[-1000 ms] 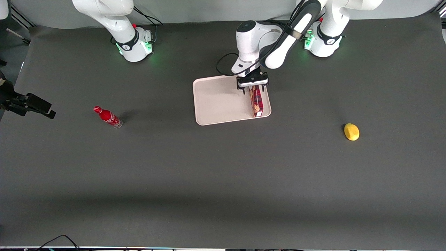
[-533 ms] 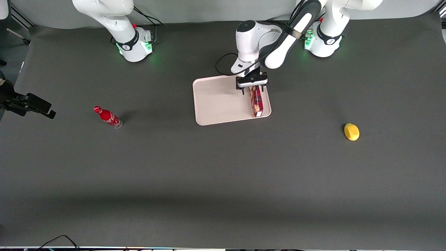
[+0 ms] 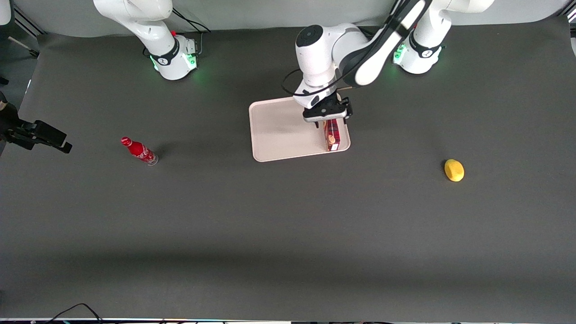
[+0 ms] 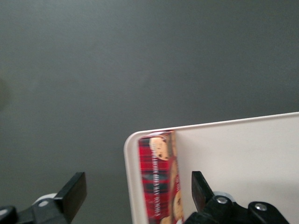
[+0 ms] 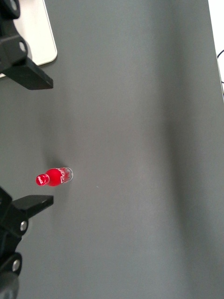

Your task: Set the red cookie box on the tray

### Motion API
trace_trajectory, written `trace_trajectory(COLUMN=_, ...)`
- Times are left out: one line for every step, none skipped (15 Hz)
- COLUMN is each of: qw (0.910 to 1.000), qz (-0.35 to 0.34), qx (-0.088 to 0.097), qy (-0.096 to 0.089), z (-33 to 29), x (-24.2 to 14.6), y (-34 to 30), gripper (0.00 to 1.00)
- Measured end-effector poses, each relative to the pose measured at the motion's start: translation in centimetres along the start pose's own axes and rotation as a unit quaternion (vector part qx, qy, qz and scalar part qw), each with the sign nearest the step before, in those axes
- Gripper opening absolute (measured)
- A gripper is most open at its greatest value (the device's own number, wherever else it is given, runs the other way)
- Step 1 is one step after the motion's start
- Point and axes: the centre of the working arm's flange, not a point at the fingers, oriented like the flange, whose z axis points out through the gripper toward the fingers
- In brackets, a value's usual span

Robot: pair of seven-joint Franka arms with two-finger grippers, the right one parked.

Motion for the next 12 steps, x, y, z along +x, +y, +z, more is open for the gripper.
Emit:
trace_trajectory(qw=0.9998, qz=0.013, qx=0.001, qy=-0.016, z=-2.1, x=2.1, y=-1.7, gripper=1.00)
trace_trajectory(qw=0.9993, qz=0.027, qx=-0.002, qy=-0.025, z=-4.0, x=4.1, y=-3.8, gripper=1.00)
trace_trajectory(qw=0.9989, qz=0.037, qx=-0.003, qy=-0.029, z=-5.6, x=5.7, y=-6.2, gripper=1.00)
trace_trajectory(qw=0.9985, qz=0.044, qx=0.000, qy=-0.032, z=-6.8, x=7.1, y=-8.8, gripper=1.00)
trace_trajectory(qw=0.9982, qz=0.045, qx=0.001, qy=-0.041, z=-7.7, x=8.1, y=-11.4, gripper=1.00)
trace_trajectory(qw=0.9977, qz=0.044, qx=-0.002, qy=-0.052, z=-8.5, x=9.0, y=-14.0, gripper=1.00)
trace_trajectory(qw=0.9970, qz=0.048, qx=-0.007, qy=-0.060, z=-9.2, x=9.9, y=-16.6, gripper=1.00)
trace_trajectory(qw=0.9964, qz=0.052, qx=-0.014, qy=-0.065, z=-9.9, x=10.8, y=-19.5, gripper=1.00)
trace_trajectory(qw=0.9962, qz=0.054, qx=-0.021, qy=-0.066, z=-10.5, x=11.7, y=-22.6, gripper=1.00)
trace_trajectory(qw=0.9961, qz=0.053, qx=-0.026, qy=-0.065, z=-11.0, x=12.5, y=-26.0, gripper=1.00)
trace_trajectory(qw=0.9960, qz=0.055, qx=-0.030, qy=-0.065, z=-11.3, x=13.2, y=-29.5, gripper=1.00)
trace_trajectory(qw=0.9958, qz=0.056, qx=-0.037, qy=-0.063, z=-11.3, x=13.9, y=-32.8, gripper=1.00)
